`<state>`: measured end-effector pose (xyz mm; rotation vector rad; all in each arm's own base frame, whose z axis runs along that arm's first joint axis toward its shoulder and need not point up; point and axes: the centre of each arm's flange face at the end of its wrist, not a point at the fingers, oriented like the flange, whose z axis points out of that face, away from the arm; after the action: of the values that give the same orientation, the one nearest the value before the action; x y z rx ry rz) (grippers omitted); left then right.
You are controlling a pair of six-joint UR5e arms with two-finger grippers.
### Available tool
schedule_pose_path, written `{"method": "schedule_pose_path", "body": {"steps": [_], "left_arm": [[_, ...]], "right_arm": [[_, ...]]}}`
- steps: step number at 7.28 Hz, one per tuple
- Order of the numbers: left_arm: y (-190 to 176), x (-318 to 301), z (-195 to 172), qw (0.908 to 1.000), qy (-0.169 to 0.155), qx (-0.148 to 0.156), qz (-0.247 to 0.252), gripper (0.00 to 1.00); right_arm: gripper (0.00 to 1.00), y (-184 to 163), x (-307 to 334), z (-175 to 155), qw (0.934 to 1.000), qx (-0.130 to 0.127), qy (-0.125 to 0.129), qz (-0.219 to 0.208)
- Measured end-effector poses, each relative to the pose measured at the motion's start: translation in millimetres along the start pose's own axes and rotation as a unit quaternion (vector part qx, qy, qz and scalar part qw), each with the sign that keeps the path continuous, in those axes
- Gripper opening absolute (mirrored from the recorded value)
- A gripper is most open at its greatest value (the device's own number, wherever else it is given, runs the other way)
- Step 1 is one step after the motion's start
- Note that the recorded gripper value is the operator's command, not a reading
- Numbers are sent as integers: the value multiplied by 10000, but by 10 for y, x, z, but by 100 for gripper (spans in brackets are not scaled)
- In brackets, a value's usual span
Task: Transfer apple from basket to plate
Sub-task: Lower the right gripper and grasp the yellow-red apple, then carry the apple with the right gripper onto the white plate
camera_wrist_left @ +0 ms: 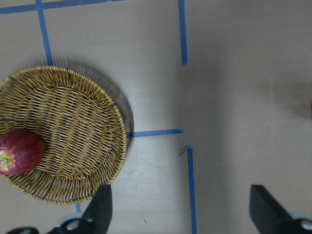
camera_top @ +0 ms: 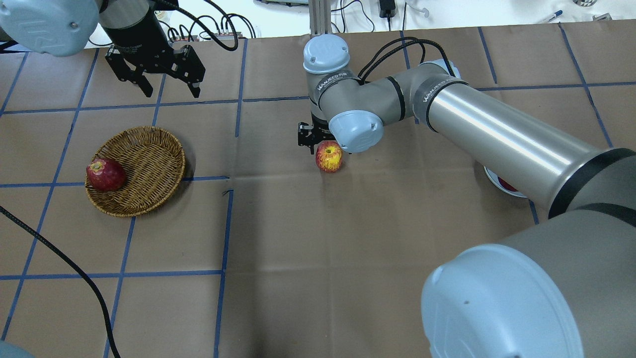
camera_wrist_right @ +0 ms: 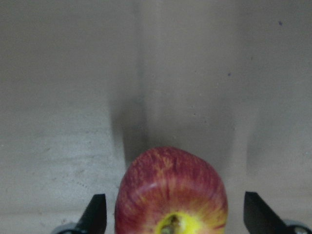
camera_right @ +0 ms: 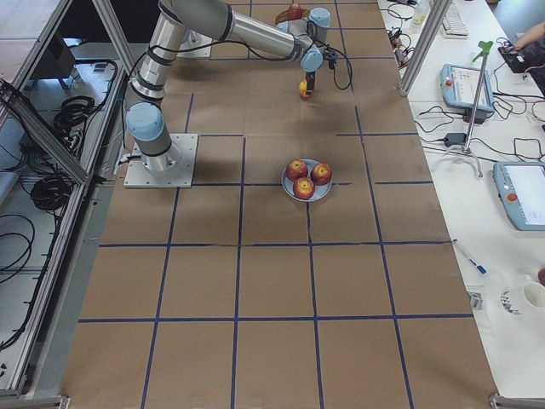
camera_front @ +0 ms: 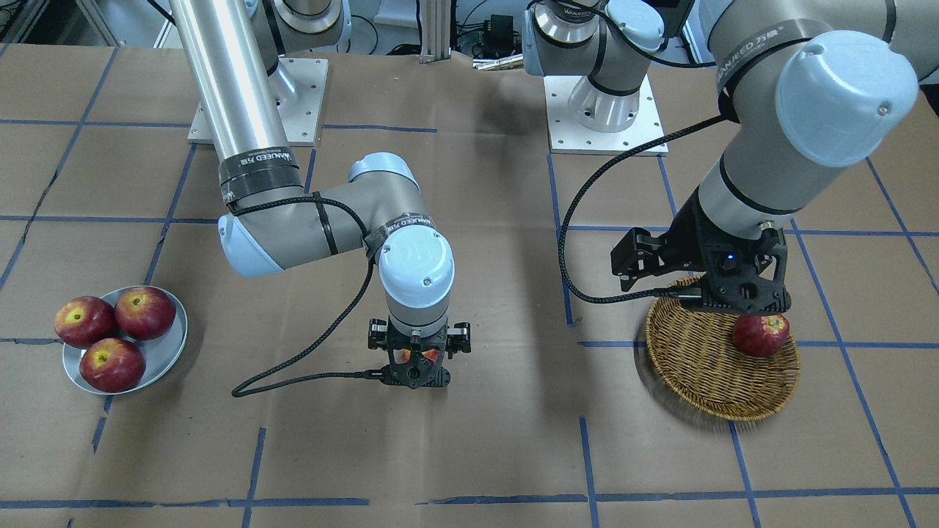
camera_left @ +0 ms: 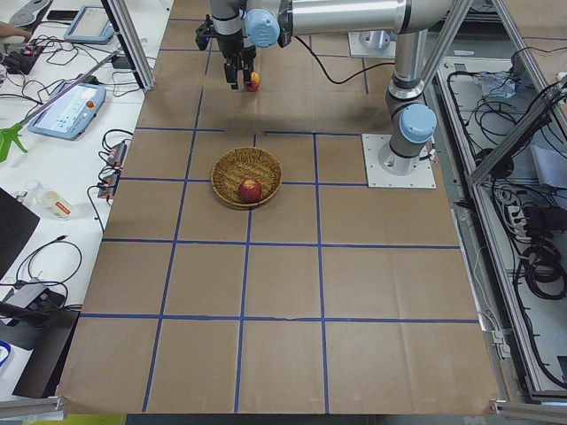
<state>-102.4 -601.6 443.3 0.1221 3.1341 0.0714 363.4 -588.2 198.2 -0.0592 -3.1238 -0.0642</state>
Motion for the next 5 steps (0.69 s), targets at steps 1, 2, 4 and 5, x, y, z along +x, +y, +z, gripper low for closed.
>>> {"method": "schedule_pose_path", "body": {"steps": [1, 2, 4, 5], "left_arm": [[-3, 0, 9, 10000, 1, -8, 1, 99], [-7, 1, 17, 10000, 2, -15, 0, 99], [-15, 0, 32, 10000, 3, -26, 0, 99], [-19, 0, 33, 10000, 4, -24, 1, 99]], "right_arm": [[55, 5, -12, 43, 10000, -27, 9, -9], [47, 0, -13, 49, 10000, -27, 12, -13], [45, -36, -8, -34, 10000, 47, -21, -4], [45, -84, 16, -197, 9998, 169, -65, 24]]}}
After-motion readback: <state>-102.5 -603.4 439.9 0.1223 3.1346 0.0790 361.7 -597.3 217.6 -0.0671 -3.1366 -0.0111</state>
